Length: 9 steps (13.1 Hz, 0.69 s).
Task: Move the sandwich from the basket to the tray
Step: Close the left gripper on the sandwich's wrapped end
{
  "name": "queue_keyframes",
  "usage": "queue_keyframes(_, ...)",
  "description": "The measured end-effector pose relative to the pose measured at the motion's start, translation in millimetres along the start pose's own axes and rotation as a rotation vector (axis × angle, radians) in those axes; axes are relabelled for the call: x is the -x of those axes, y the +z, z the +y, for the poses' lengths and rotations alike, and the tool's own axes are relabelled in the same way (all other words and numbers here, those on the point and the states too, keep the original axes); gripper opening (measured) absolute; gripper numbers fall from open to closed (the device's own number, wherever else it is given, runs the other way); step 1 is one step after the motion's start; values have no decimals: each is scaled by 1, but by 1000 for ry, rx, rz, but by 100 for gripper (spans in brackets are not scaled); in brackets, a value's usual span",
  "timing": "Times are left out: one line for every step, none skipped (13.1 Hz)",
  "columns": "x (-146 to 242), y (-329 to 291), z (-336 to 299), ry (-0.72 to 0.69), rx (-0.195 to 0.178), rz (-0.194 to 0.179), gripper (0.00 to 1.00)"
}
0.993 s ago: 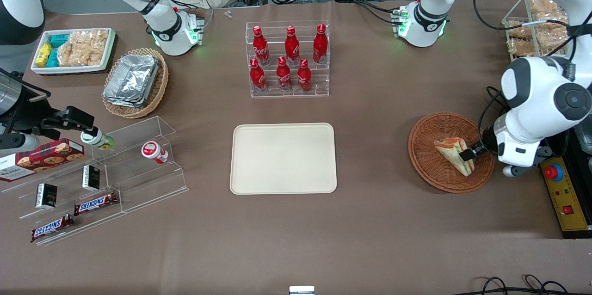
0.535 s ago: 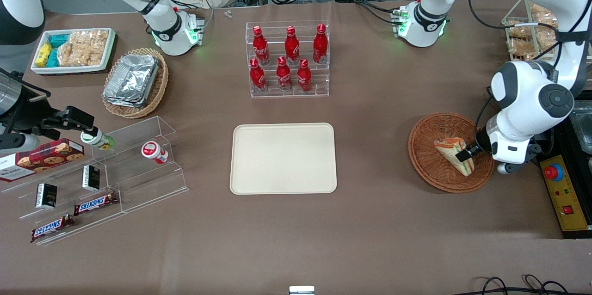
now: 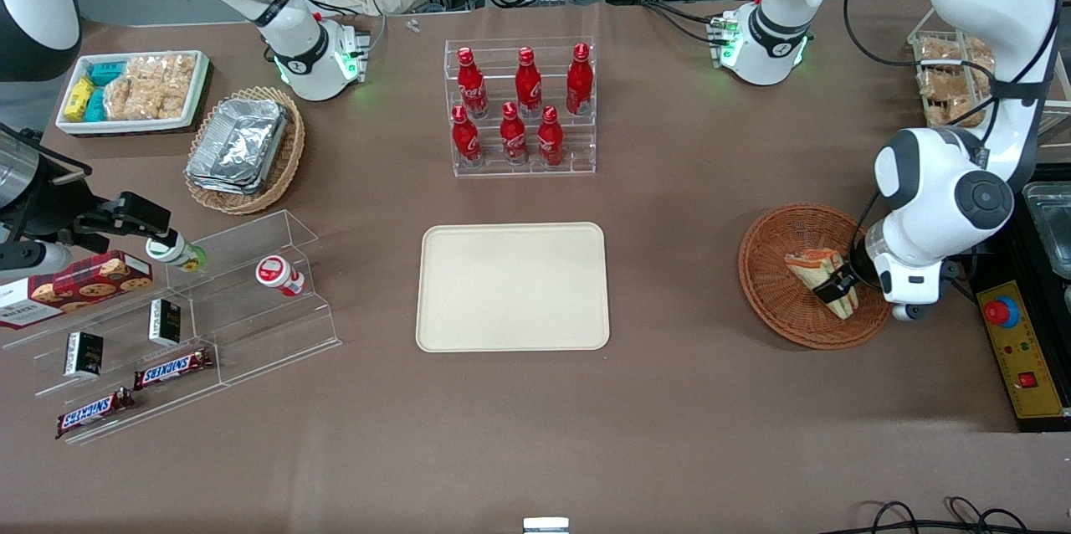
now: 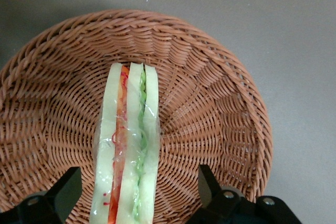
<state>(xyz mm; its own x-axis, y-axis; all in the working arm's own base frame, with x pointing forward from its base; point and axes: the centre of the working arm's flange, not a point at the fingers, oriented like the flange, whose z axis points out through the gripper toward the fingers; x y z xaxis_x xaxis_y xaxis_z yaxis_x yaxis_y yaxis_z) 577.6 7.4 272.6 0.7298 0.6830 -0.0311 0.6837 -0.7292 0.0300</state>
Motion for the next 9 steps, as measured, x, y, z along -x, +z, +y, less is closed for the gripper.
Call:
queue_keyframes(0,3,0,-14,-2,-4,99)
queue_keyframes(1,5,0,-21,-4,-9,99)
queue_keyframes(1,9,-1,-26,-8,-14,99)
queue_keyframes(2,13,-1,-28,-11,-20,99)
queue_keyframes(3,17,-2,-34,-15,-27,99)
queue_keyframes(3,20,-2,-42,-16,-31,98)
queue_keyframes(3,22,-2,-50,-17,-33,91)
queue_keyframes(3,23,-2,-54,-17,-34,78)
queue_keyframes(3,23,-2,-55,-17,-34,65)
